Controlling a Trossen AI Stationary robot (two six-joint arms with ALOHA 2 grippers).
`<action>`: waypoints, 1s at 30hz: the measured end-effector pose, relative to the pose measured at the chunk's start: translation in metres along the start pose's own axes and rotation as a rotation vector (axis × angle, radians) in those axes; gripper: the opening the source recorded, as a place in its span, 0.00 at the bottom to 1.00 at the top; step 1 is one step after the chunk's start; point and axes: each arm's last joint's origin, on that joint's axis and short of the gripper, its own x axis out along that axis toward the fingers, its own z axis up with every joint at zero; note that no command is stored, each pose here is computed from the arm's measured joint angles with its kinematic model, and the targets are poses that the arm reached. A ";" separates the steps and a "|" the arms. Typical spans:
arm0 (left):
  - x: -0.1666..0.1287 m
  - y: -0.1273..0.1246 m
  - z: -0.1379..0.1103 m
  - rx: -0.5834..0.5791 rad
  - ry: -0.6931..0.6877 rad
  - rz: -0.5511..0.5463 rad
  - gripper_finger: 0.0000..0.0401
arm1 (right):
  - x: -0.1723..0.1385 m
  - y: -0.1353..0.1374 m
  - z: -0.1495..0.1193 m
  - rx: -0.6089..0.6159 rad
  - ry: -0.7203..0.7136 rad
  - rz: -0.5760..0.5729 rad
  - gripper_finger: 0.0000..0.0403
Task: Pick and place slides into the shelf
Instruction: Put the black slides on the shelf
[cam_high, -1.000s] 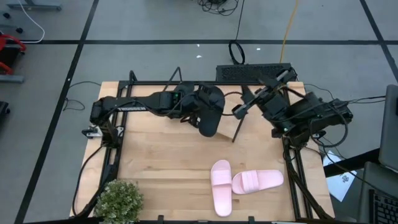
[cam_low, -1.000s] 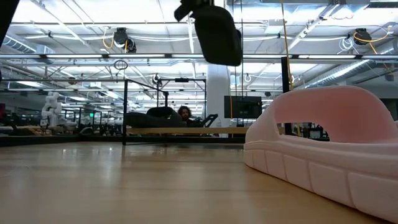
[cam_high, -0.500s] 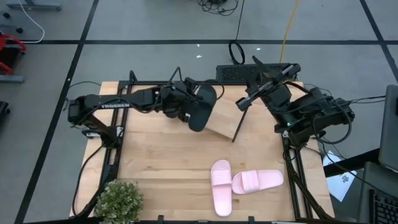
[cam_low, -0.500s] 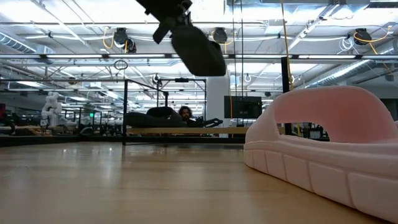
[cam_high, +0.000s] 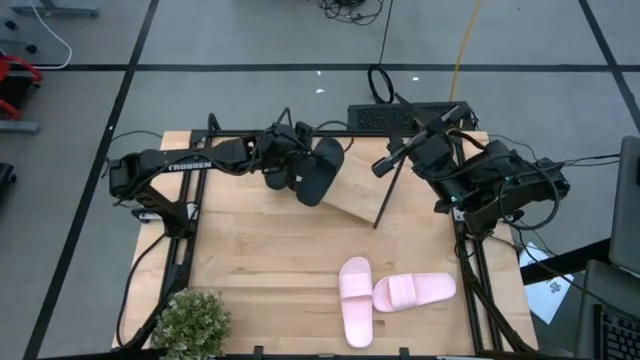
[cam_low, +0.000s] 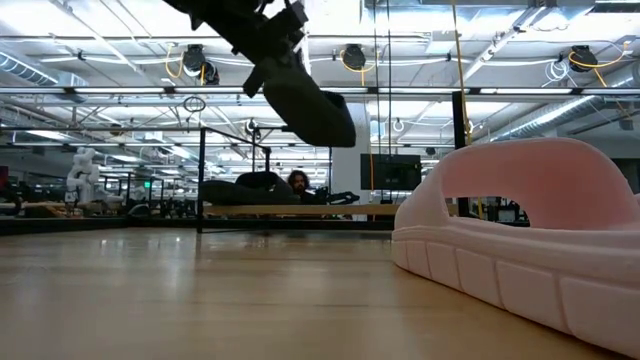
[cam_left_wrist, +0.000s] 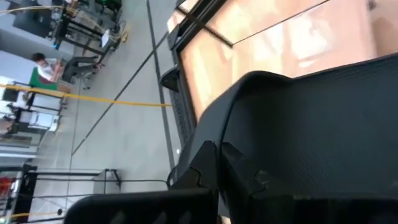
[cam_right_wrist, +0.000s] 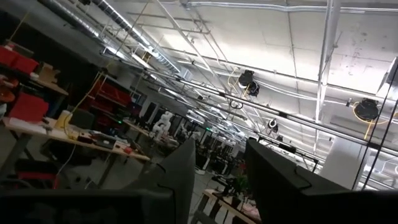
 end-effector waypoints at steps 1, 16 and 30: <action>0.001 0.002 -0.002 0.002 -0.003 0.003 0.00 | 0.001 0.000 -0.001 -0.004 0.003 -0.003 0.32; 0.007 0.017 -0.031 -0.058 -0.035 -0.033 0.00 | 0.016 0.002 -0.017 -0.051 0.062 0.001 0.32; 0.029 0.007 -0.042 -0.041 -0.005 -0.104 0.00 | 0.017 0.003 -0.019 -0.043 0.076 0.010 0.32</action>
